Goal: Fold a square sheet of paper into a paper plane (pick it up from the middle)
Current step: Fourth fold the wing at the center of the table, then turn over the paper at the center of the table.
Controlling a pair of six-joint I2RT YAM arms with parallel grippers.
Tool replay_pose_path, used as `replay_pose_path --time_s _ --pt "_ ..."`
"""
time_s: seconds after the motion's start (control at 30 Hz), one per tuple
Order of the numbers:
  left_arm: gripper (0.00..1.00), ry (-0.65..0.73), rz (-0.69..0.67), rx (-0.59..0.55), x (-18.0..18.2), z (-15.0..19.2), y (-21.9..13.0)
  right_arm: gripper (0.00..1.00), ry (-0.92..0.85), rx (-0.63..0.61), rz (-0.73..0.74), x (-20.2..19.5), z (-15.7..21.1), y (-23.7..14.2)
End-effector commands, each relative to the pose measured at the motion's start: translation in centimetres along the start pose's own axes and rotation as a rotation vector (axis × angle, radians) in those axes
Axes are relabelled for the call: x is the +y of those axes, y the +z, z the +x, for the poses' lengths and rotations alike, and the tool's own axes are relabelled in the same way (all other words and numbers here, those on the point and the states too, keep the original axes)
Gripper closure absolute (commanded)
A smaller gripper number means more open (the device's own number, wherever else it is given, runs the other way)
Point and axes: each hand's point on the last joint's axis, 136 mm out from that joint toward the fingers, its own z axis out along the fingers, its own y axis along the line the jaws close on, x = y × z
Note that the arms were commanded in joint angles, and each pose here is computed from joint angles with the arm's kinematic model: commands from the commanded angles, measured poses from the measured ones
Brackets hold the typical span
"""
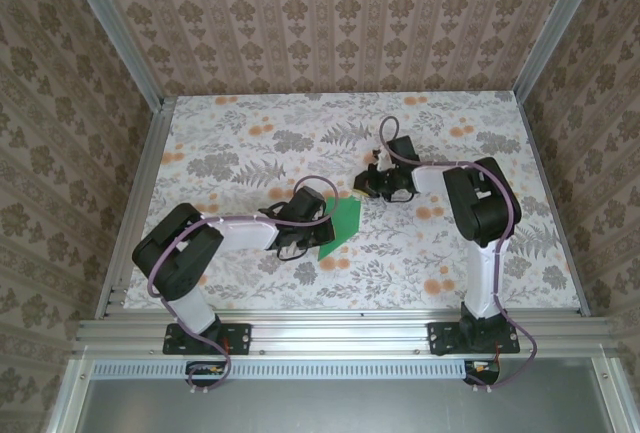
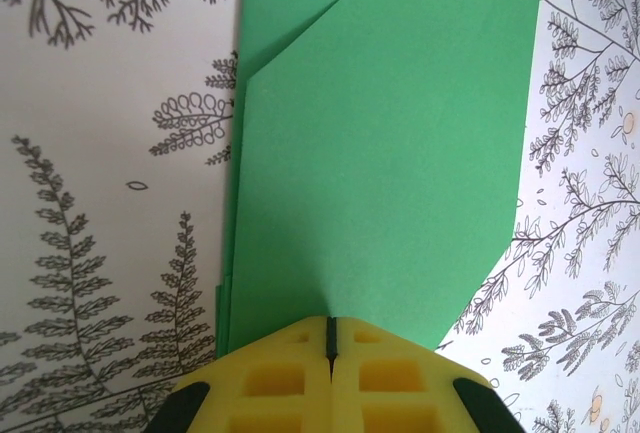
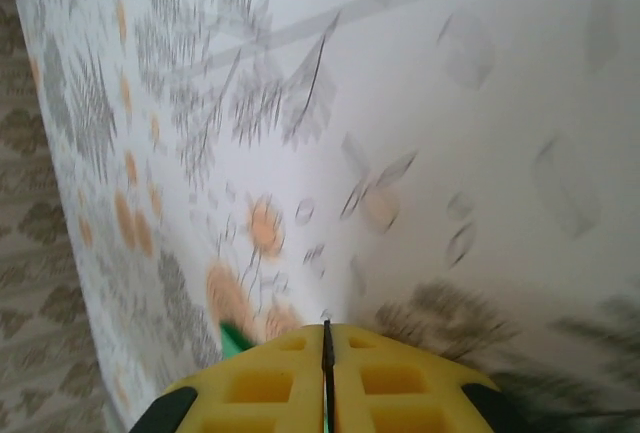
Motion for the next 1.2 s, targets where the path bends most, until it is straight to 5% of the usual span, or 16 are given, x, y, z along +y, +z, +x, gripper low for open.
replay_pose_path --time_s 0.0,0.2,0.43,0.7,1.17 --pt "0.96 -0.020 -0.094 0.078 2.0 1.9 -0.4 0.87 -0.047 -0.093 0.051 0.7 -2.7 -1.7" --pt "0.76 -0.007 -0.008 -0.037 -1.8 -1.8 -3.0 0.72 -0.083 -0.064 0.061 2.5 0.1 -4.5" --pt "0.49 -0.085 -0.013 -0.087 0.3 -2.2 -5.1 0.61 -0.121 0.065 0.142 2.2 6.3 -4.7" --pt "0.45 -0.132 0.008 -0.041 1.8 -0.9 -5.0 0.64 -0.183 0.190 0.150 3.9 9.9 -1.9" --pt "0.50 -0.133 -0.002 0.051 1.9 -0.2 -3.1 0.69 -0.150 0.209 0.160 3.7 9.8 -0.6"
